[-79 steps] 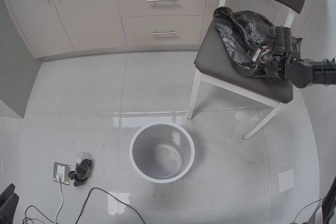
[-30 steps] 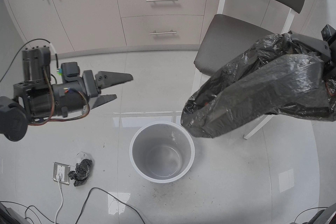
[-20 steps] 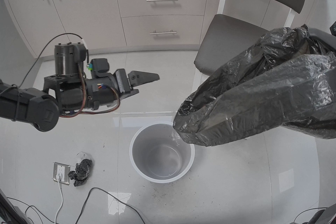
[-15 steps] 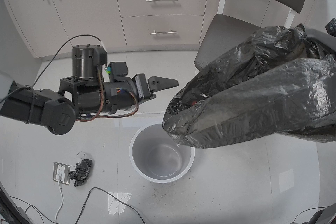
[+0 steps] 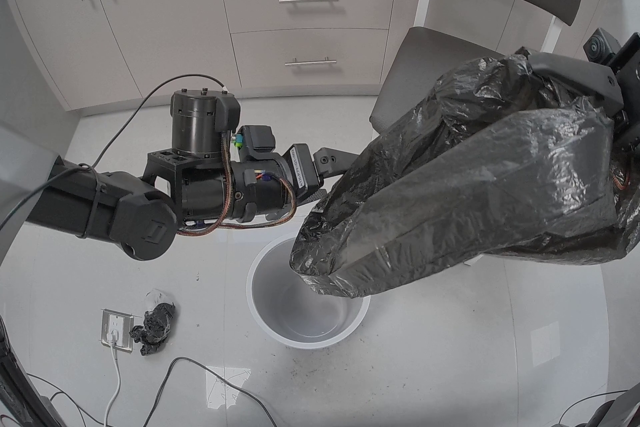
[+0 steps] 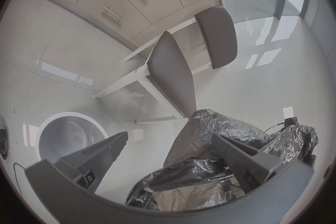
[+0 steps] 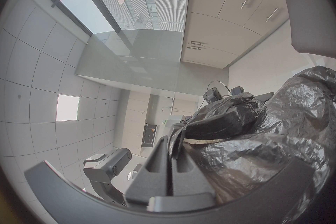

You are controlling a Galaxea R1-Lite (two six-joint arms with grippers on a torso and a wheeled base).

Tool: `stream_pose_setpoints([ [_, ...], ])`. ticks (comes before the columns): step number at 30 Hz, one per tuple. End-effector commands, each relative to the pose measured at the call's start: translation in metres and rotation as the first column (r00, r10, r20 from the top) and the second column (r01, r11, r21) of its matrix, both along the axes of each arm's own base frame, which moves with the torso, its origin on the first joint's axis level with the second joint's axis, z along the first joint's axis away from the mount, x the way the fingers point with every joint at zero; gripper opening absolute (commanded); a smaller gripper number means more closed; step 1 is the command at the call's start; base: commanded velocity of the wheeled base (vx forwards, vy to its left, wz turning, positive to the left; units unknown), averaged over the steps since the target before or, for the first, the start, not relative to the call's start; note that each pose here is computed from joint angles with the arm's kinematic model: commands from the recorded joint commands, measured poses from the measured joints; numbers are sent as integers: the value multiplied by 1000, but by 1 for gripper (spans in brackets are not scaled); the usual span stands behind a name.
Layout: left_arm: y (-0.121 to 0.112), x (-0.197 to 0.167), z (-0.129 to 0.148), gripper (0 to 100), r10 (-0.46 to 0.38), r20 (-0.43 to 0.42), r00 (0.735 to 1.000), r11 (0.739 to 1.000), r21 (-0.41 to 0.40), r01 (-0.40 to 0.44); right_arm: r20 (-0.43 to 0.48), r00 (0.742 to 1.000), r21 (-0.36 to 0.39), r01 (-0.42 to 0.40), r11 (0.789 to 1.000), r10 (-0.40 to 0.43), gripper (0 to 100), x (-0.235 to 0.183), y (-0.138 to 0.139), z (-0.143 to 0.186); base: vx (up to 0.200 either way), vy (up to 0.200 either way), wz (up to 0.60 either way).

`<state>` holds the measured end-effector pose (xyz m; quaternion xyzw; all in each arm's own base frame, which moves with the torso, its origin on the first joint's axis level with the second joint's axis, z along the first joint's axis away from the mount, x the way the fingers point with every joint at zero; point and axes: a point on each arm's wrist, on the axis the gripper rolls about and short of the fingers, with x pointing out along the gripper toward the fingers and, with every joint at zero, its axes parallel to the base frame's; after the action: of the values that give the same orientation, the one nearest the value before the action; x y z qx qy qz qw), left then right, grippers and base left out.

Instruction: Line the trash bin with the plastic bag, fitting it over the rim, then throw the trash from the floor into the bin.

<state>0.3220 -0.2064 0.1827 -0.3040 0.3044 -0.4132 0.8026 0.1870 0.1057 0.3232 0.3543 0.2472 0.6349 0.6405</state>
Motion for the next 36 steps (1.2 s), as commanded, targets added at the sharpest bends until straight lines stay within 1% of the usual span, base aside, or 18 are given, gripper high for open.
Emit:
stream_pose_setpoints([
  [1, -1, -7, 1, 100, 6, -5, 1000, 1000, 10, -6, -3, 1000, -2, 14, 1000, -14, 0, 6, -1, 0, 0, 0, 0],
  [4, -5, -19, 3, 100, 43, 1, 999, 999, 27, -43, 14, 999, 5, 45, 999, -45, 0, 9, -7, 4, 0, 0, 0],
  [8, -2, -28, 1, 100, 32, -3, 999, 999, 43, -31, 29, 997, 12, 76, 997, -76, 0, 12, -13, 9, 0, 0, 0],
  [13, -2, -30, -5, 100, 29, -22, 999, 998, 54, -28, 33, 996, 14, 77, 997, -78, 0, 11, -14, 10, 0, 0, 0],
  [17, -5, -38, -12, 100, 9, -43, 999, 997, 72, -6, 43, 994, 18, 105, 994, -105, 0, 13, -19, 13, 0, 0, 0],
  [24, -12, -46, -15, 100, -15, -49, 999, 997, 78, 19, 46, 992, 19, 114, 993, -115, 0, 13, -21, 14, 0, 0, 0],
  [33, -16, -39, -20, 100, -12, -49, 999, 997, 78, 16, 43, 992, 17, 115, 993, -116, 0, 14, -22, 13, 0, 0, 0],
  [34, -16, -39, -19, 0, -12, -47, 999, 997, 76, 16, 39, 993, 16, 114, 993, -115, 0, 14, -21, 11, 0, 0, 0],
  [36, -17, -38, -18, 0, -14, -43, 999, 997, 73, 17, 38, 993, 15, 112, 994, -113, 0, 14, -21, 11, 0, 0, 0],
])
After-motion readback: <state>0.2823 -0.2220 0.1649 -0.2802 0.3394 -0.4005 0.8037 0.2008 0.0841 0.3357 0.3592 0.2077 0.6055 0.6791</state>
